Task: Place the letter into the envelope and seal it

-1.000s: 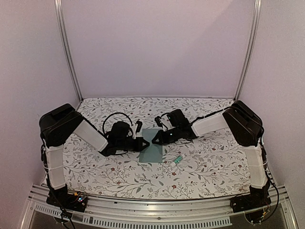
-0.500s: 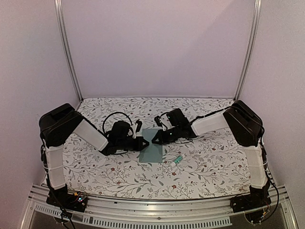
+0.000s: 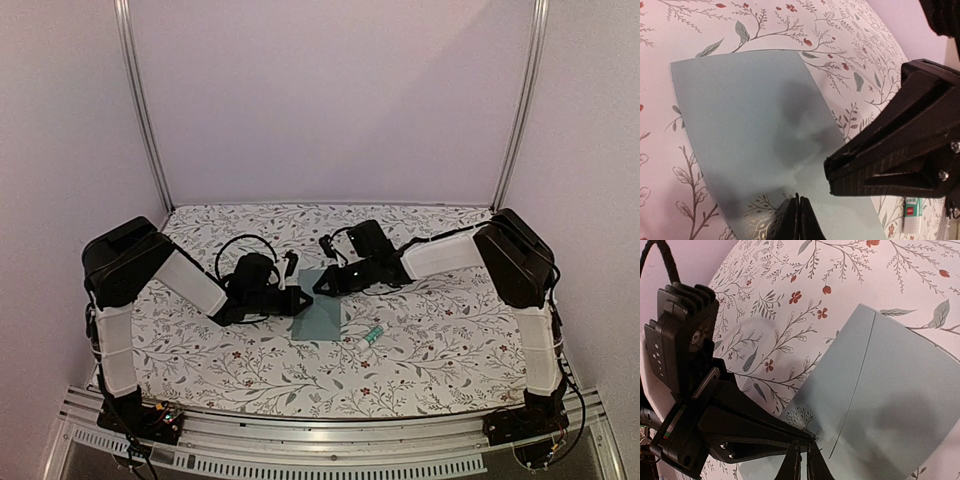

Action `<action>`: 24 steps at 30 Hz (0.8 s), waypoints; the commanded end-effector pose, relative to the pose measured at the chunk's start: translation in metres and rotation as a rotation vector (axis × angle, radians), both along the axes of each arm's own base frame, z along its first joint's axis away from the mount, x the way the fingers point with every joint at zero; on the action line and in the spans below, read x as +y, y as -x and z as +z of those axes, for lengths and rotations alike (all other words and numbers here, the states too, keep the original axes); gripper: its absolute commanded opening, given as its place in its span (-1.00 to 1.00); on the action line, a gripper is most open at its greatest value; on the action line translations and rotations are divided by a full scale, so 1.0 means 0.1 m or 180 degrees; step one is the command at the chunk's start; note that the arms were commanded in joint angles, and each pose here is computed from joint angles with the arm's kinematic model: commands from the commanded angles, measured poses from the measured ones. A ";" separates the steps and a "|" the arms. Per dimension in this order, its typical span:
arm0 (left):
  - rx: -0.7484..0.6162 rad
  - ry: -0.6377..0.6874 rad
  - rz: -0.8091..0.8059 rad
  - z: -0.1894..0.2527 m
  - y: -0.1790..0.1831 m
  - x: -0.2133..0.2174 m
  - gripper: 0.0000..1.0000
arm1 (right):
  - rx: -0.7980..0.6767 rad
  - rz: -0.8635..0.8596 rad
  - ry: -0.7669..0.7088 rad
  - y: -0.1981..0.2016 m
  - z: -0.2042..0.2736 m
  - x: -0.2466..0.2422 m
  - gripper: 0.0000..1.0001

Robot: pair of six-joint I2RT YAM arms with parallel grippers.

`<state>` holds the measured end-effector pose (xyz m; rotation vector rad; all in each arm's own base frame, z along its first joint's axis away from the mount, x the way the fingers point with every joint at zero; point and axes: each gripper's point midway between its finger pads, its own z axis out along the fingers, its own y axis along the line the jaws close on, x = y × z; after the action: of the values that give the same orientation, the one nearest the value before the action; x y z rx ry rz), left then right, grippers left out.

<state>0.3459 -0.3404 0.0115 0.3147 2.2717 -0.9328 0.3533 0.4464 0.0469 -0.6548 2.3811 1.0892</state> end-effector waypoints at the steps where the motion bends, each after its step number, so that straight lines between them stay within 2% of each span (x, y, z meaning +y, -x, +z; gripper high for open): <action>1: 0.0110 -0.0159 0.0099 -0.18 0.00 0.12 -1.00 | 0.0065 0.0068 -0.0036 0.04 -0.08 0.09 -0.87; 12: 0.0132 -0.0108 0.0075 -0.19 0.01 0.09 -1.00 | 0.0193 0.0092 0.0005 0.15 -0.33 0.10 -0.87; 24: 0.0111 0.0037 0.0001 -0.09 0.04 0.04 -1.00 | 0.0269 -0.0084 0.0312 0.16 -0.75 -0.08 -0.88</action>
<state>0.3471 -0.3398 0.0123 0.2995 2.2686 -0.9393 0.3478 0.4495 0.0178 -0.6400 2.4195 1.0944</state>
